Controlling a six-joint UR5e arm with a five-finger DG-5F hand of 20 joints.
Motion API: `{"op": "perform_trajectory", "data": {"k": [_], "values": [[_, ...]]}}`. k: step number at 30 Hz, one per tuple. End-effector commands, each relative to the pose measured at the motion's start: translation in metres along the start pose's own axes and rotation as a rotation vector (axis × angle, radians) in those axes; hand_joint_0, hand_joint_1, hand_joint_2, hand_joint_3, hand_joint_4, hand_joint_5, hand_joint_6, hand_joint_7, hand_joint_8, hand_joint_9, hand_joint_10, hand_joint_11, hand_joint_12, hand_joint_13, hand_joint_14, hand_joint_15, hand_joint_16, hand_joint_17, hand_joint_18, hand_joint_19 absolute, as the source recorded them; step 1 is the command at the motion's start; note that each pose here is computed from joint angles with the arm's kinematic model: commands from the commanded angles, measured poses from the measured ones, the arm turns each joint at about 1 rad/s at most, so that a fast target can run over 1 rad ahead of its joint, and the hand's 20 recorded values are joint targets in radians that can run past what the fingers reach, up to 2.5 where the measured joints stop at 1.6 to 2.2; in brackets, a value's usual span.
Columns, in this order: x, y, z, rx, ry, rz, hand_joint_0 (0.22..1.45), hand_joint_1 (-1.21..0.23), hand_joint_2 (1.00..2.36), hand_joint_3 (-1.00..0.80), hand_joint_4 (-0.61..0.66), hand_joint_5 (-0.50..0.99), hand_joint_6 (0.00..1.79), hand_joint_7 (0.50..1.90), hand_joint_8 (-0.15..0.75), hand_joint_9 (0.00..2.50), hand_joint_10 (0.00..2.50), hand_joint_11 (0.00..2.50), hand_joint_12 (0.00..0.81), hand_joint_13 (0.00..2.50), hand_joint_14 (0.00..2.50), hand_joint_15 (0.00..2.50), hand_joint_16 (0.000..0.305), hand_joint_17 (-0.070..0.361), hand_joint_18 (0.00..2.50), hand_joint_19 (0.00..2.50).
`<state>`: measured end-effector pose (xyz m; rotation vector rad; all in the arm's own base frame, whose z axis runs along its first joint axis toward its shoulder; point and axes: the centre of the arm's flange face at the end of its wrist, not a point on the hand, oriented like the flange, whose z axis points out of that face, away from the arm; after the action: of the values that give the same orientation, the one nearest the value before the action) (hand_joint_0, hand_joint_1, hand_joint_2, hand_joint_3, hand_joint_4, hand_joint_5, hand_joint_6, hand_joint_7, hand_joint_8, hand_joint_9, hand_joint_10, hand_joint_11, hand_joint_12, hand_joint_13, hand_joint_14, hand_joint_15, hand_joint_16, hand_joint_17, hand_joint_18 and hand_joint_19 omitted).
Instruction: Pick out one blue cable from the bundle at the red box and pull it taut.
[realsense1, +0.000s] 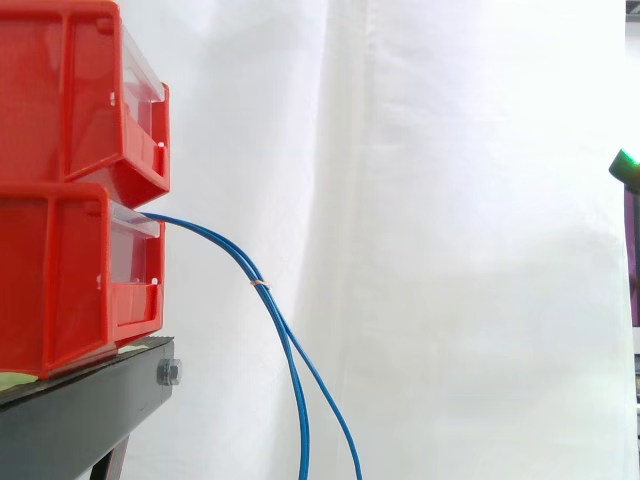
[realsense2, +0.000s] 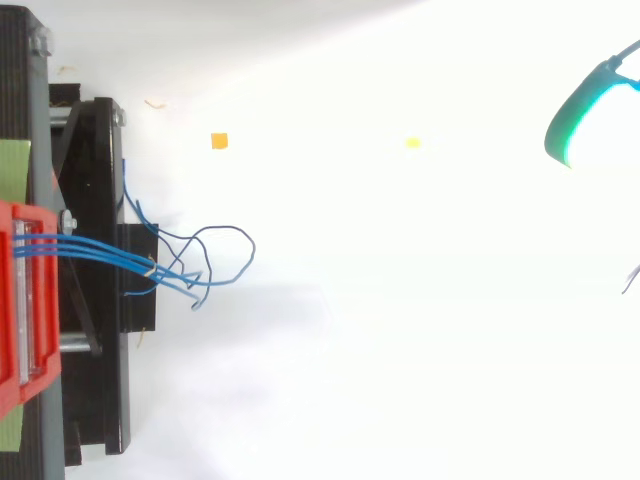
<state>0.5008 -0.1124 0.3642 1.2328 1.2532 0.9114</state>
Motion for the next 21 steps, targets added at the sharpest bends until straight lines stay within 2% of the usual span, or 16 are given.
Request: {"op": "perform_trajectory", "data": {"k": [1,5,11,21], "values": [[0.0000,-0.0001,0.0000,0.000,0.000,0.000,0.53,-0.66,1.00,-0.50,0.12,-0.22,0.50,0.69,0.207,0.64,0.01,0.33,0.322,0.59,0.01,0.29,0.050,0.112,0.37,0.44],[-0.0003,-0.0002,0.0000,0.001,-0.003,0.001,0.53,-0.66,1.00,-0.50,0.13,-0.22,0.50,0.69,0.212,0.64,0.01,0.33,0.324,0.60,0.01,0.30,0.050,0.112,0.38,0.45],[-0.0038,-0.0029,-0.0024,0.022,-0.001,-0.005,0.54,-0.65,1.00,-0.50,0.14,-0.22,0.50,0.69,0.214,0.64,0.01,0.34,0.328,0.61,0.01,0.31,0.050,0.112,0.40,0.48],[-0.0032,-0.0021,-0.0010,0.018,-0.017,-0.005,0.54,-0.65,1.00,-0.50,0.16,-0.21,0.50,0.70,0.229,0.67,0.01,0.35,0.333,0.63,0.01,0.32,0.050,0.112,0.43,0.50]]}}
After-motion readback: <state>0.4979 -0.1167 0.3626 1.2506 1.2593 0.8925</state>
